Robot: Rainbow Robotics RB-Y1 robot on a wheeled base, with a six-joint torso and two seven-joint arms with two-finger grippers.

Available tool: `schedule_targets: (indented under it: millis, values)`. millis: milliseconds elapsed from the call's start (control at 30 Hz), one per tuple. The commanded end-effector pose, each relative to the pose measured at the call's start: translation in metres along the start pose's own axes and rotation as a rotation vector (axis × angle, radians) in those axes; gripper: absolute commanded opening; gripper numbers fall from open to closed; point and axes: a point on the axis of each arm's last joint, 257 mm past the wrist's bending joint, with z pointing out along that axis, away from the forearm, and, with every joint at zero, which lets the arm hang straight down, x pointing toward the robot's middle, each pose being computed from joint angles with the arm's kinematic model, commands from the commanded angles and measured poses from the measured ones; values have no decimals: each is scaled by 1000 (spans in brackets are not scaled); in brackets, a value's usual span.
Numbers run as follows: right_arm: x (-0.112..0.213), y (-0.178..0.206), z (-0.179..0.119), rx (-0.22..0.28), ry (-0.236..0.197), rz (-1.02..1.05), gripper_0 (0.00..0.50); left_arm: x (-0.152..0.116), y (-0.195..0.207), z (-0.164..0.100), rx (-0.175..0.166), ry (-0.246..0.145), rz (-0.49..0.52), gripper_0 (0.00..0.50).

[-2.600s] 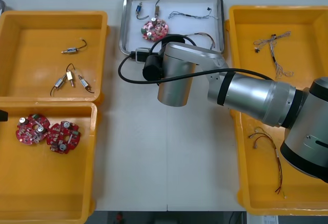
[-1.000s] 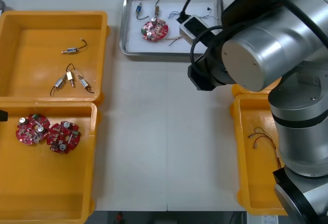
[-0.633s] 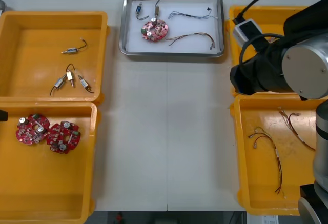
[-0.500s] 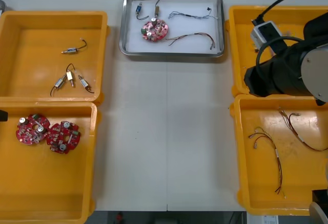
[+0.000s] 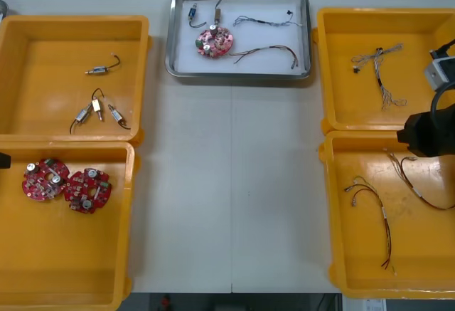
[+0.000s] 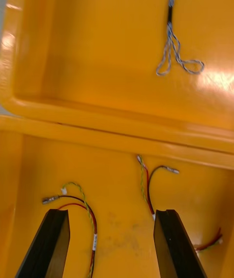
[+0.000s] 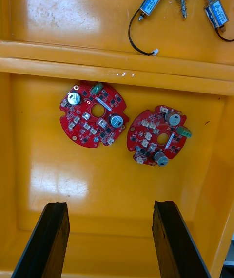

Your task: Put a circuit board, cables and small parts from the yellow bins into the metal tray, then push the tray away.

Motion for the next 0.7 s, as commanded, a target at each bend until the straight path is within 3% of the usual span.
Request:
schedule_targets:
  millis: [33,267,700]
  values:
    - [17,-29,-12,57,10,55,500,1,12,-7,-53,-1,104,500]
    - [46,-29,-2,48,67,108,500,1,12,-7,-53,-1,104,500]
    - [69,-27,3,39,109,192,500,1,12,-7,-53,-1,104,500]
